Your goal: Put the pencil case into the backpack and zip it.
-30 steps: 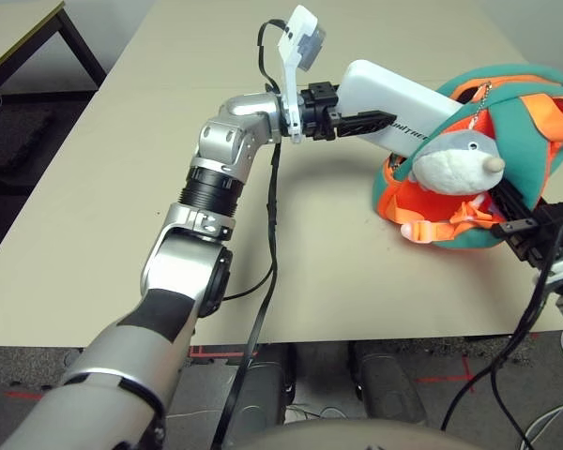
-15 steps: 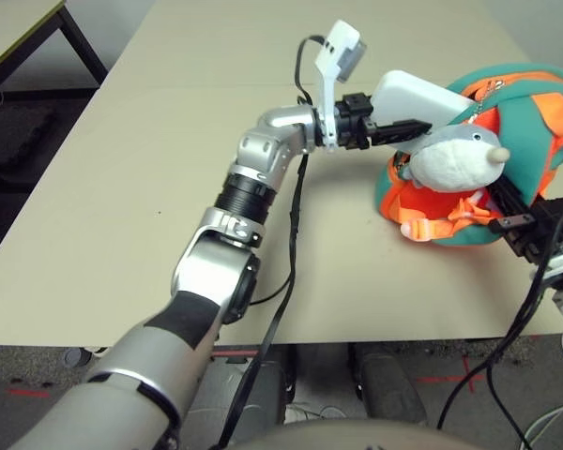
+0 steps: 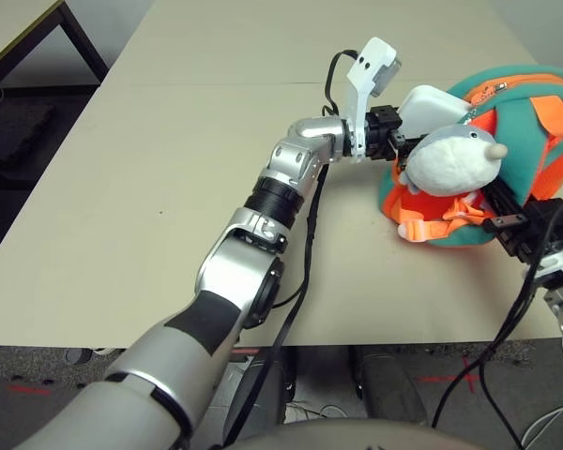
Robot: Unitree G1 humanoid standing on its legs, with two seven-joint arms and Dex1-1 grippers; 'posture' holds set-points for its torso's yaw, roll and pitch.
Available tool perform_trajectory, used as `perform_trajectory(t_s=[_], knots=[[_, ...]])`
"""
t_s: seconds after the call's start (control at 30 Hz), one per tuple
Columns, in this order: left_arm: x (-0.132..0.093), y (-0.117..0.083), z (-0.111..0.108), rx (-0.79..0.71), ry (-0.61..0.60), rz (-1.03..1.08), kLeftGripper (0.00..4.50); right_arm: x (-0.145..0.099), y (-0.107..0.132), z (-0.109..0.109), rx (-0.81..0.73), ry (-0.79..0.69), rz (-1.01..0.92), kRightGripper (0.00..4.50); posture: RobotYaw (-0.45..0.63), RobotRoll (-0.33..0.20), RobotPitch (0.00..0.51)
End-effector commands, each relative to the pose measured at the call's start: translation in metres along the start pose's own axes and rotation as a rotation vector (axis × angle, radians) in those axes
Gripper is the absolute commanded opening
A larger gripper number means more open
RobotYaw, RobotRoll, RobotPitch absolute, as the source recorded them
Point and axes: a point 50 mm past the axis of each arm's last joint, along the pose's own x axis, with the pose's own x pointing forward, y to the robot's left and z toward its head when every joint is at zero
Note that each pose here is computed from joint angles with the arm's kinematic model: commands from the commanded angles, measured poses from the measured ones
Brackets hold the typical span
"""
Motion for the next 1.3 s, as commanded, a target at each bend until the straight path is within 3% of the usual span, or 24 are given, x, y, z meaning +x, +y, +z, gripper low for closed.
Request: perform_trajectory(t_s=[0.03,0.23,0.43,0.57,0.7,0.93,1.3], knots=[[0.003,-0.004,0.021,0.023,-0.020,-0.056,4.50,0.001,0.006,-0.002,-0.001,0.012,0.035,0.21,-0.20,0.000,0.184],[-0.027,0.004,0.055,0.017,-0.065,-0.039,4.50,0.003,0.005,-0.002,-0.003,0.011,0.048,0.21,-0.18,0.000,0.183],[-0.063,0.005,0.072,0.023,-0.046,0.003,4.50,0.008,0.004,-0.003,-0.002,0.009,0.067,0.21,-0.15,0.000,0.181],[-0.083,0.006,0.076,0.046,0.004,0.033,3.63,0.011,0.004,-0.002,-0.002,0.007,0.079,0.21,-0.14,0.000,0.178],[-0.097,0.009,0.070,0.066,0.078,0.041,2.30,0.013,0.004,-0.003,-0.002,0.006,0.087,0.21,-0.13,0.000,0.175],[-0.092,0.017,0.058,0.103,0.148,0.003,0.00,0.015,0.003,-0.003,-0.007,-0.001,0.088,0.21,-0.14,0.000,0.167],[-0.068,0.030,0.047,0.161,0.233,-0.069,0.00,0.012,0.004,-0.004,-0.006,-0.008,0.067,0.21,-0.18,0.000,0.171]])
